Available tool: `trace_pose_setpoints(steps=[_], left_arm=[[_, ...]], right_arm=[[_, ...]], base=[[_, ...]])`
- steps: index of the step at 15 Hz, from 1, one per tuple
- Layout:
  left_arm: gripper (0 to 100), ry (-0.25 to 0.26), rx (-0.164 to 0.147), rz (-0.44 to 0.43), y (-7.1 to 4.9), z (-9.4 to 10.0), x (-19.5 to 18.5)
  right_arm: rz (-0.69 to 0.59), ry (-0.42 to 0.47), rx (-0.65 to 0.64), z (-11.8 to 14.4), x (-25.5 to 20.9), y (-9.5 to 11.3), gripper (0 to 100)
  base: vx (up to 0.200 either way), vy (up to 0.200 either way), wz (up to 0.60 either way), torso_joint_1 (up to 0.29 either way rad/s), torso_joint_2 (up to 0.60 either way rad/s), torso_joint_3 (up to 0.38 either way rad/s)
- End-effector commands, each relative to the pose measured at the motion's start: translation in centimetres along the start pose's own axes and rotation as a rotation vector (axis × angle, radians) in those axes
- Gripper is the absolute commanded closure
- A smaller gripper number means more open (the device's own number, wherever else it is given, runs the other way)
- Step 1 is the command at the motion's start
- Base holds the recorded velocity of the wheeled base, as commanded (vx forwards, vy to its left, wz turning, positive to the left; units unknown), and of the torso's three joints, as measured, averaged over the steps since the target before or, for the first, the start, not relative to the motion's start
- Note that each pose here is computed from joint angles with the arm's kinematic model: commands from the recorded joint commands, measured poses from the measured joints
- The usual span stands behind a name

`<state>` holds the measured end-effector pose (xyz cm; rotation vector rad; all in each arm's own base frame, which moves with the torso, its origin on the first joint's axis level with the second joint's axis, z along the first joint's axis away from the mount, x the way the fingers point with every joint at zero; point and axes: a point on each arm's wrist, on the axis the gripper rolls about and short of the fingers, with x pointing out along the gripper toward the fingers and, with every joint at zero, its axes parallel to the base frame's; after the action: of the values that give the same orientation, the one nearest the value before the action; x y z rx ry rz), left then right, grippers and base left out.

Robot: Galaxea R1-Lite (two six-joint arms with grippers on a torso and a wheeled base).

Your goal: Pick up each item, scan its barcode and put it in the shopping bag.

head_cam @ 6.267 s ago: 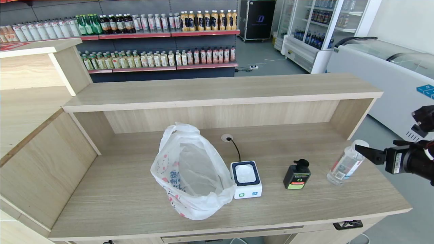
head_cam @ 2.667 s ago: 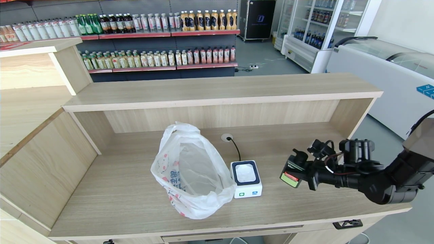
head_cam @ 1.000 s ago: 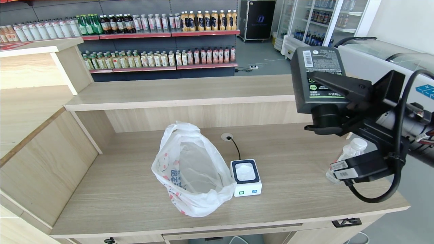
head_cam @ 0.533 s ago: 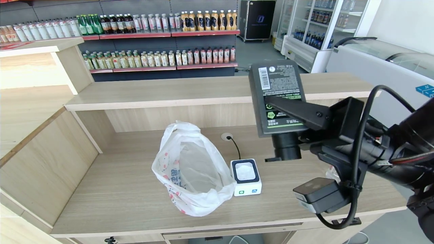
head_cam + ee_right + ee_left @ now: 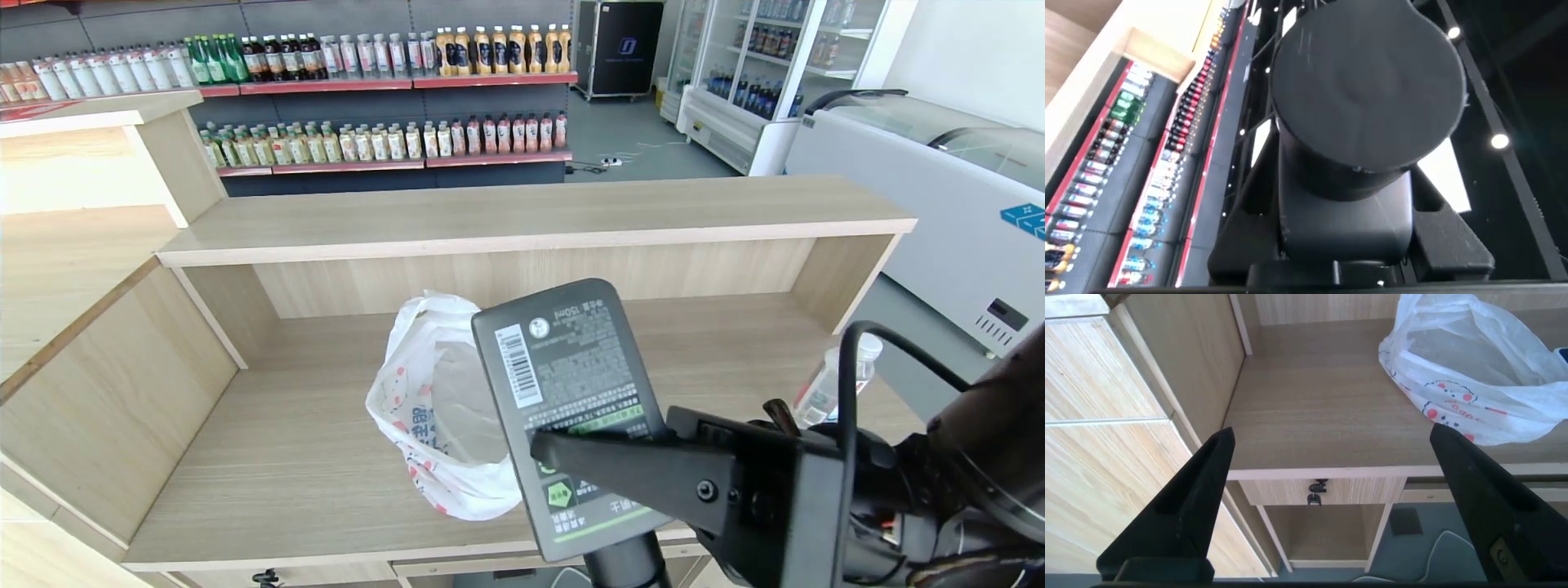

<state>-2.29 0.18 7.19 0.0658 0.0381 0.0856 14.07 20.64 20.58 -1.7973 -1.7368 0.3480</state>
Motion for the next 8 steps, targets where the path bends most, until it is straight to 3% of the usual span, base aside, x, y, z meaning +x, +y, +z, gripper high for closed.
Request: trace_pose_setpoints(steps=[1, 8], left_arm=[[0, 0.000, 0.000, 0.001, 0.0, 0.0, 0.0], [0, 0.000, 0.000, 0.001, 0.0, 0.0, 0.0]], right_arm=[[-0.028, 0.005, -0.009, 0.1, -0.9, -1.3, 100], [-0.059, 0.036, -0.005, -0.8, -3.0, -3.8, 100]], base=[[0.000, 0.000, 0.00, 0.000, 0.00, 0.000], [0.000, 0.000, 0.00, 0.000, 0.00, 0.000]])
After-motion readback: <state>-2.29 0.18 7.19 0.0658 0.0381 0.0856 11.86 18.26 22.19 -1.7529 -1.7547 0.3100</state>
